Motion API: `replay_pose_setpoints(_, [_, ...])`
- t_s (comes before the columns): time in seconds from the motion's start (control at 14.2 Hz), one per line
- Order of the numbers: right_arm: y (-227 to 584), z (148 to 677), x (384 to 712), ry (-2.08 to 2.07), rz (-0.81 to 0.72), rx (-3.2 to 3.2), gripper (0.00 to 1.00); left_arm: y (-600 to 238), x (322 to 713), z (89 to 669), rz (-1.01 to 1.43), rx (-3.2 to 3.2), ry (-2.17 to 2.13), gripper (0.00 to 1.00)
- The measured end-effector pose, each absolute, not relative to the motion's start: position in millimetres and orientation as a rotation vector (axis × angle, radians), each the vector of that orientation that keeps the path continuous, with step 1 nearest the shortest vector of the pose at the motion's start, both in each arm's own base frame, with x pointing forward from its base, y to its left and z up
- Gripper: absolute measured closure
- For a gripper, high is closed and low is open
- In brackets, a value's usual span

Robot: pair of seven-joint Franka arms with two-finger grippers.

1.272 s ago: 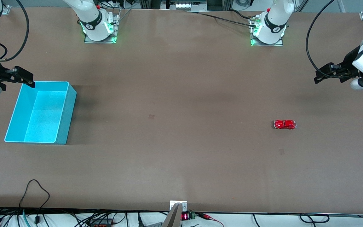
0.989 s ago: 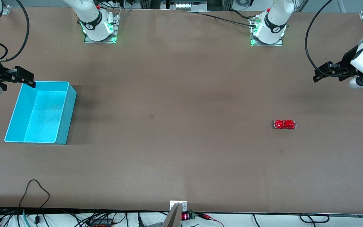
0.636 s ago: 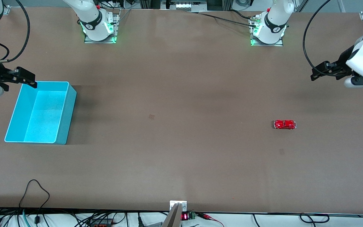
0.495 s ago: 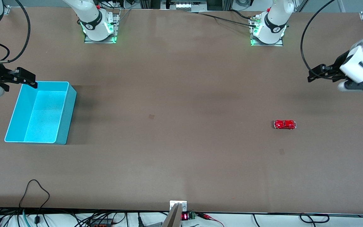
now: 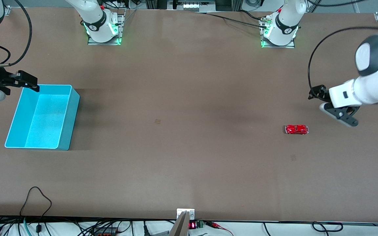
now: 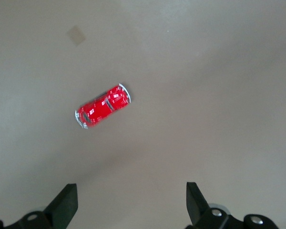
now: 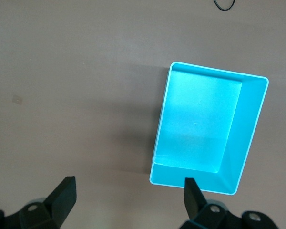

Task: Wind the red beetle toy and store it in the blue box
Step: 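Move the left gripper over the red toy car, then lower the left gripper onto the red car while the right gripper moves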

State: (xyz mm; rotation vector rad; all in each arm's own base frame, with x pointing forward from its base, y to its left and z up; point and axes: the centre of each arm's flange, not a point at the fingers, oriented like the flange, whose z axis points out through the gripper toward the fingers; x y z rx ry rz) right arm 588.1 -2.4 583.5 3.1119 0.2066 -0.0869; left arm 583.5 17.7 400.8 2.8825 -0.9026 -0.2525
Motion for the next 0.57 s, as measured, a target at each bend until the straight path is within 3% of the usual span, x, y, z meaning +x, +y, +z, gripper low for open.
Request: replay_pose_setpoints(0.57, [-2.4, 583.3, 587.9, 0.207, -0.09, 3.112, 0.0, 28.1, 579.1, 291.3, -0.147, 2.512, -1.802, 0.0])
